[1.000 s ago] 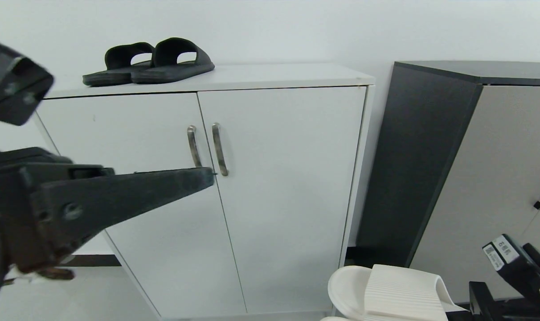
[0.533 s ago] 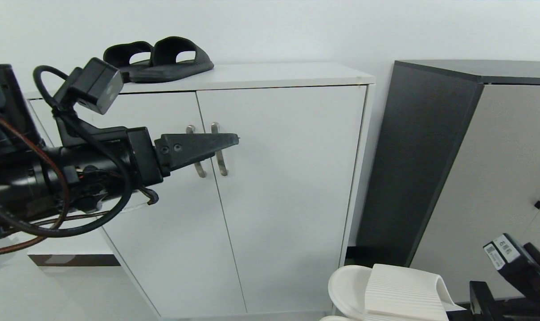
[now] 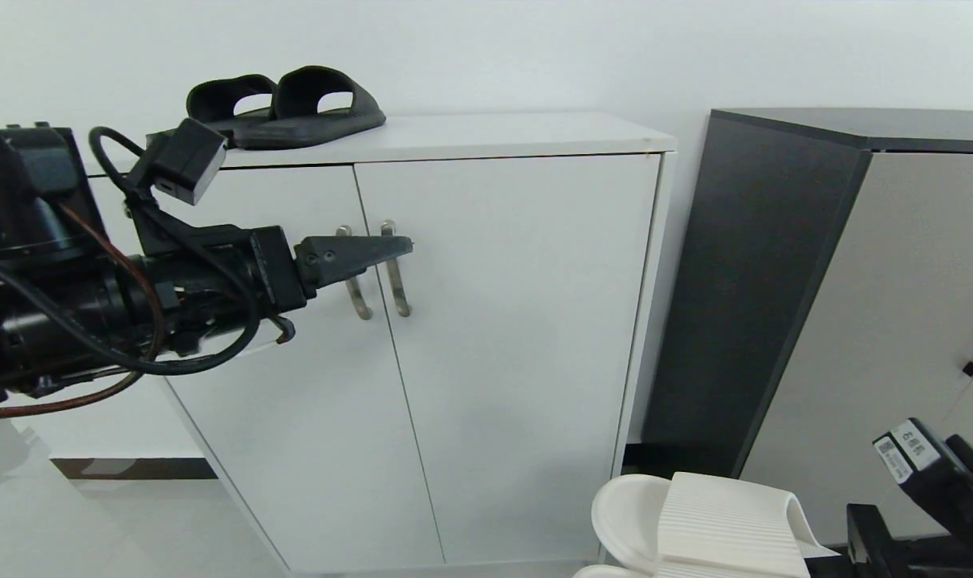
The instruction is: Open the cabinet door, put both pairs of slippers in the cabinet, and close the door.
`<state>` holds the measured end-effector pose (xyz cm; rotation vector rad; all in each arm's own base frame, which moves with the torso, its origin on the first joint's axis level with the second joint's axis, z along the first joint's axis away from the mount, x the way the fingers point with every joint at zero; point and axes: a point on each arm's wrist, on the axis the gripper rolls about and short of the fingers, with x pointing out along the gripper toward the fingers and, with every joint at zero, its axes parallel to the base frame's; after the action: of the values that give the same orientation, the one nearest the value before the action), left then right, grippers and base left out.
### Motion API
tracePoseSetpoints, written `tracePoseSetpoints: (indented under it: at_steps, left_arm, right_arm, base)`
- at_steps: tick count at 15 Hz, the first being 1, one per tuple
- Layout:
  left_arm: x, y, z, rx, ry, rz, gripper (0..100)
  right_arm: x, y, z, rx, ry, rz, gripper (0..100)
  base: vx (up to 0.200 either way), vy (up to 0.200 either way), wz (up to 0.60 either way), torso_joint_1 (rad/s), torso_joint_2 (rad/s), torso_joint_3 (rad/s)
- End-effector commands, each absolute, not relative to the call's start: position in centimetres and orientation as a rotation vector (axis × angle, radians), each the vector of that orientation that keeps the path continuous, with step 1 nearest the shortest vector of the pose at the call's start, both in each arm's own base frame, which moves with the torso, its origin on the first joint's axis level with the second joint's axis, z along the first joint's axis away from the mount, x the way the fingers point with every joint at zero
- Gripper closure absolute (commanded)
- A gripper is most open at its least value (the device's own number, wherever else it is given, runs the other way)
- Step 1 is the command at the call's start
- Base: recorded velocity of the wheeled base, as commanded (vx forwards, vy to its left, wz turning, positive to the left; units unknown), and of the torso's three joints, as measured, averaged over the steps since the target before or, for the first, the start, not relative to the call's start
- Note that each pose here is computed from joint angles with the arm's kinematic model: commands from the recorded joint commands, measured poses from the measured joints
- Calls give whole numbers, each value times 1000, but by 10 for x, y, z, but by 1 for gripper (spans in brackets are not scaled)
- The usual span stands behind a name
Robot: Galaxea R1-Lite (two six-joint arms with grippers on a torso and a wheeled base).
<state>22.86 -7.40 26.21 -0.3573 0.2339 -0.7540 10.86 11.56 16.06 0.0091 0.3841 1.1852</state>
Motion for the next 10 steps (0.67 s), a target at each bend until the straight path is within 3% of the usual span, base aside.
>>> tracePoseSetpoints:
  at_steps: [1, 10]
  left_arm:
    - [242, -77, 252, -353, 267, -731, 0]
    - [269, -95, 249, -345, 228, -745, 0]
  right_arm:
    - [108, 116, 161, 8, 383, 1186, 100]
    - [108, 115, 161, 9, 378, 1187, 100]
  base:
    - [0, 0, 0, 0, 0, 0]
    - [0, 0, 0, 0, 0, 0]
